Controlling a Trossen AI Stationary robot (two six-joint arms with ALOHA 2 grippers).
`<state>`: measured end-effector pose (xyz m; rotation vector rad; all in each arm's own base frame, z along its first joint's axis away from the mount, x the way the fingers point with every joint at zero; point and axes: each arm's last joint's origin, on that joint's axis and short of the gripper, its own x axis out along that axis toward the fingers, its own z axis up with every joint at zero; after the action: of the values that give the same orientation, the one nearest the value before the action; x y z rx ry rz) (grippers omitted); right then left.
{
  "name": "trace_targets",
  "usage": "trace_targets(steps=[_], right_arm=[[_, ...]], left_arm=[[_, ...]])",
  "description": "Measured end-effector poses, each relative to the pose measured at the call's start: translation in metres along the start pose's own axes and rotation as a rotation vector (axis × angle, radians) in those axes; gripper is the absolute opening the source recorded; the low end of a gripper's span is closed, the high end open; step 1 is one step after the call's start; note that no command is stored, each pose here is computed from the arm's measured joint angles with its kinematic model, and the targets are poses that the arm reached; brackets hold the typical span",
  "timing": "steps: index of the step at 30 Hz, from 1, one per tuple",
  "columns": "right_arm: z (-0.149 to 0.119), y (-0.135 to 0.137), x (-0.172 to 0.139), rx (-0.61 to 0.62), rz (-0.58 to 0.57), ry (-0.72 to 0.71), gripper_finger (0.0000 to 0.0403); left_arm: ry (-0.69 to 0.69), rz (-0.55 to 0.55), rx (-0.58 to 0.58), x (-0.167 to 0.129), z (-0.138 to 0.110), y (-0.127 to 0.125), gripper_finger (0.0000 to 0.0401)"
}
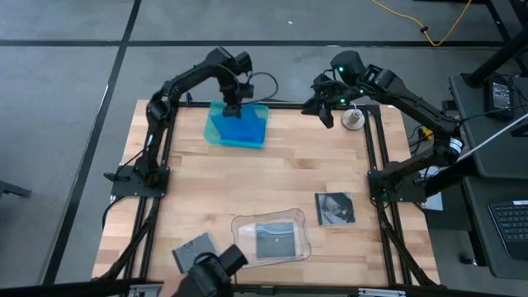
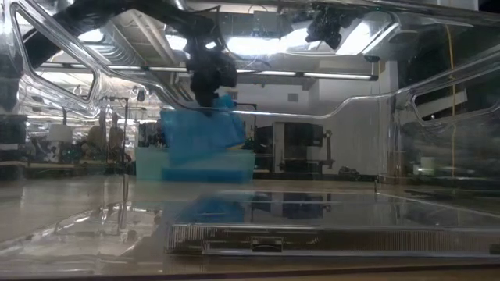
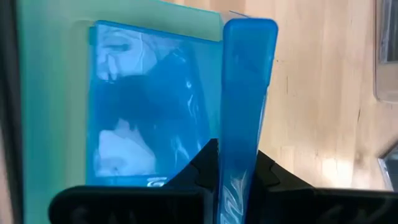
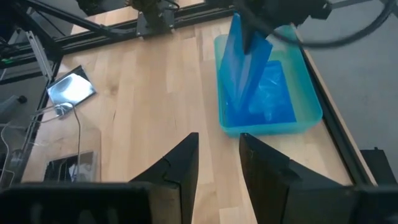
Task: Pick & place jewel cases by type
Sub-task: Put the blue CD case into the green bin, then put the top black CD case into the transparent bin
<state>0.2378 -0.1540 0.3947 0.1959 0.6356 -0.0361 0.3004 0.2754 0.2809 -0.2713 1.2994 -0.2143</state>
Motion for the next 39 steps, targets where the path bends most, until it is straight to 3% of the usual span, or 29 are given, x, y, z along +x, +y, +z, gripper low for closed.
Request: trace_targets(steps=[20, 33, 39], right_arm=[[-0.001, 0.000, 0.000, -0.050, 0.004, 0.014, 0.0120], [-0.002, 0.000, 0.000, -0.076, 0.004, 0.014, 0.0119], [-0.002, 0.000, 0.000, -0.083, 0.004, 0.014, 0.0120]], left_arm=[[0.095, 0.008, 0.065, 0.023, 0.014, -0.009, 0.0027], [0.195, 0.108, 0.114, 0.029, 0.021, -0.018, 0.0132], [0.175, 0.179, 0.095, 0.017, 0.026, -0.021, 0.0169]])
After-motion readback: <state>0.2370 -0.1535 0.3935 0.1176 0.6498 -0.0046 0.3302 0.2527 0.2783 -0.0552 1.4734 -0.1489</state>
